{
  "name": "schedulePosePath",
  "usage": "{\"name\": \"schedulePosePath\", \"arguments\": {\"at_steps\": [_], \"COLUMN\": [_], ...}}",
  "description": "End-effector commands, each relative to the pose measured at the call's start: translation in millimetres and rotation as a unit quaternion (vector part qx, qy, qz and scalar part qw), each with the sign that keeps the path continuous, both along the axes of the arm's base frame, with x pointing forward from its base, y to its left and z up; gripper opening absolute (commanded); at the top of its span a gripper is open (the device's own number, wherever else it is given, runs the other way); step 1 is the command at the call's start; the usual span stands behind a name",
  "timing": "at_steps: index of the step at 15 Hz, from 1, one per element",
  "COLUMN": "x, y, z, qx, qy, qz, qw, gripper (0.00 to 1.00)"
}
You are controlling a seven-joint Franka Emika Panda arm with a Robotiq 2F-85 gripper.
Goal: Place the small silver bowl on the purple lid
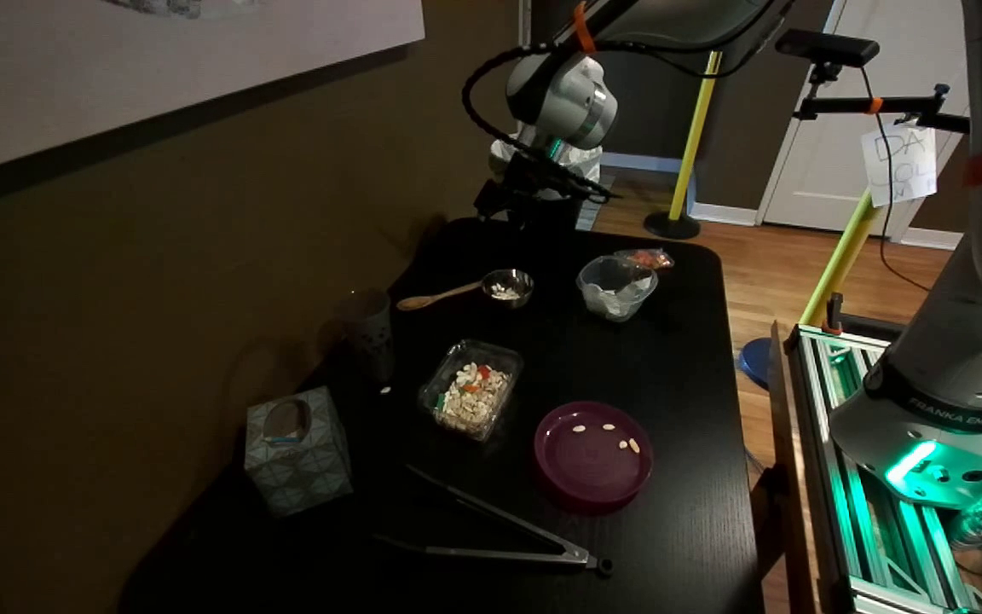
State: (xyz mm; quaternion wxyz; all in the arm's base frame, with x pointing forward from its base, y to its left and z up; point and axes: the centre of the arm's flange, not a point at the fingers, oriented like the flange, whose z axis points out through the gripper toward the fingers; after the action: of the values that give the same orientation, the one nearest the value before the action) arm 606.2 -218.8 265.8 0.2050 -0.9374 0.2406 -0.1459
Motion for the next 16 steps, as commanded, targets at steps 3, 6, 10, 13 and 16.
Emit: {"name": "schedulePosePath", "arguments": {"at_steps": [3,6,10,13,16], "x": [-10.6,-17.6,-16.4,-11.8,-12.8], "y": [-42.1,-41.1,-50.0,-80.0,-95.8], "z": [-32.0,-28.4,-35.1,-75.9,-110.9], "qx": [-0.002,-0.012,-0.019,-0.01,0.01], "qy": [0.031,0.028,0.057,0.083,0.104], "qz": [-0.053,-0.045,-0.059,-0.076,-0.081], "qw": [0.9981,0.9985,0.9964,0.9935,0.9913], "gripper": [1.0,1.0,1.0,1.0,0.95]}}
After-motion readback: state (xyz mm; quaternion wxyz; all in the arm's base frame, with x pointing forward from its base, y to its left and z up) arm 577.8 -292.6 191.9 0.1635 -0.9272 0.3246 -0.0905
